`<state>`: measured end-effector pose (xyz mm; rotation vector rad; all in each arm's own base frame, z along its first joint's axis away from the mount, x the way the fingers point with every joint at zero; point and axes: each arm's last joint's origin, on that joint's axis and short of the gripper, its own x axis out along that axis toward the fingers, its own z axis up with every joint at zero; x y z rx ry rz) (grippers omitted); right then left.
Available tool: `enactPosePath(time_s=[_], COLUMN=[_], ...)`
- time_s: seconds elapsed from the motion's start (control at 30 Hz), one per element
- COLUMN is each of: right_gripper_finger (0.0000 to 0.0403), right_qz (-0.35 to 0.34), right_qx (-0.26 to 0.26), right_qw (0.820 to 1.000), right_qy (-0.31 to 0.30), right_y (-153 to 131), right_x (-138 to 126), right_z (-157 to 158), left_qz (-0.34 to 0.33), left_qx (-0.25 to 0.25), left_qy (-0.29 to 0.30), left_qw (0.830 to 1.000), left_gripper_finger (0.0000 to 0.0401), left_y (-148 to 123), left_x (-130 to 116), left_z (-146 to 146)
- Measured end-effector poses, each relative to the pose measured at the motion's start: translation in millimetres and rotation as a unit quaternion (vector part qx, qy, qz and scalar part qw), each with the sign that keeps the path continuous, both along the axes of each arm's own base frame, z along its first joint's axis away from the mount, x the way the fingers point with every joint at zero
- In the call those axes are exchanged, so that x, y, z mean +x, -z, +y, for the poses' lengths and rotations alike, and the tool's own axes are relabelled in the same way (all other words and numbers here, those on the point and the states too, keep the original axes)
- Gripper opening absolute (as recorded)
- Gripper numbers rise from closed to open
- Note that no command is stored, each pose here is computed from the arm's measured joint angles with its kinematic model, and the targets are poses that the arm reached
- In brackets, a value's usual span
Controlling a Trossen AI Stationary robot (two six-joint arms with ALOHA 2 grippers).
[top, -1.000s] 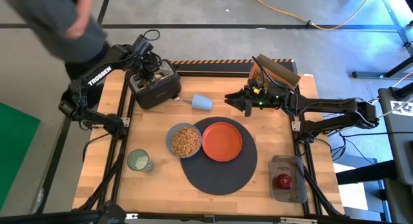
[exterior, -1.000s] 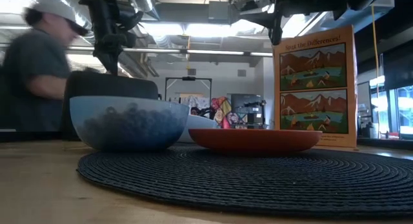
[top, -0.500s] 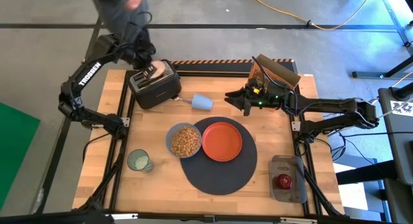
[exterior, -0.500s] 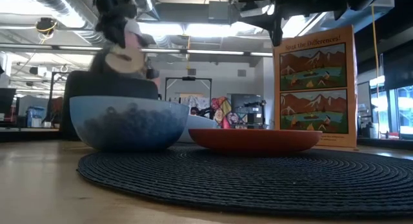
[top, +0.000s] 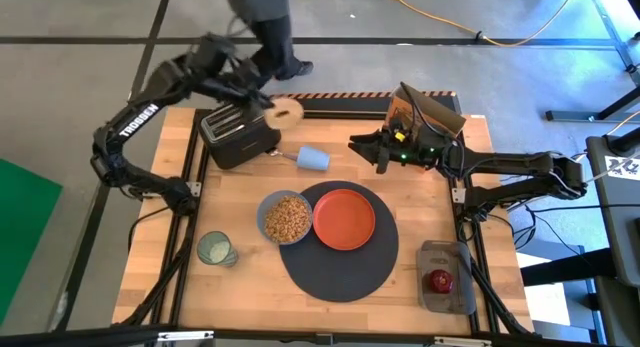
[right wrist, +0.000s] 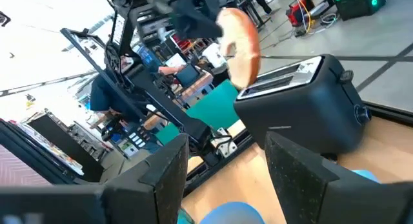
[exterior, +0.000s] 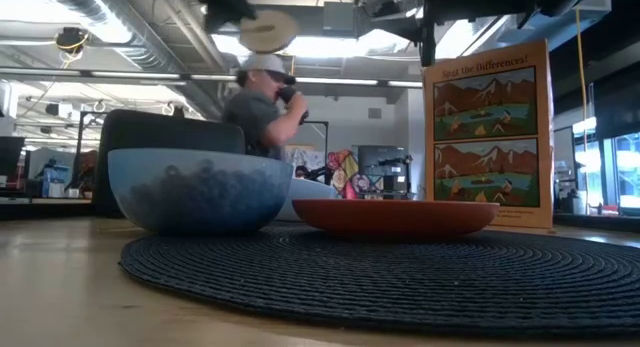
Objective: Arrange a breakfast setting
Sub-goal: Put the toasted bagel from the toaster on the orange plate
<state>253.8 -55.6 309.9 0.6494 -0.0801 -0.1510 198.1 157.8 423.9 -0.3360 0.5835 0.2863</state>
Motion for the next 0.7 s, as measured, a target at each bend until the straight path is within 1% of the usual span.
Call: enactPosePath(time_s=[0.13,0.2,0.33,0.4,0.47,0.57,0.7], right_gripper_finger=[0.0197,0.0206,0.0250,0.0272,0.0285,0.0283,0.0257], right_qz=[-0.001,-0.001,-0.007,-0.011,-0.015,-0.016,-0.009], right_qx=[0.002,0.002,0.002,0.001,-0.001,-0.009,-0.009], right_qw=[1.000,1.000,1.000,1.000,1.000,1.000,0.999], right_qy=[0.006,0.001,-0.018,-0.012,-0.003,-0.003,-0.032], right_y=[0.7,0.8,-6.9,-10.8,-13.5,-16.3,-15.1], right_x=[1.1,1.5,5.3,7.4,8.8,12.3,21.6], right_z=[-0.6,-0.5,-0.2,-1.0,-1.8,-2.8,-3.1], left_qz=[-0.042,-0.064,-0.097,-0.107,-0.119,-0.118,-0.113], left_qx=[-0.001,0.000,-0.006,-0.013,-0.018,-0.026,-0.022], left_qy=[0.035,0.049,0.066,0.069,0.072,0.068,0.065], left_qw=[0.999,0.997,0.993,0.992,0.990,0.990,0.991], left_gripper_finger=[0.0051,0.0051,0.0051,0.0051,0.0051,0.0051,0.0051], left_y=[8.9,14.0,26.1,30.9,33.7,39.6,42.4], left_x=[26.9,38.4,57.8,63.1,67.1,71.1,74.1], left_z=[-14.5,-21.0,-31.2,-34.4,-37.9,-42.8,-48.1])
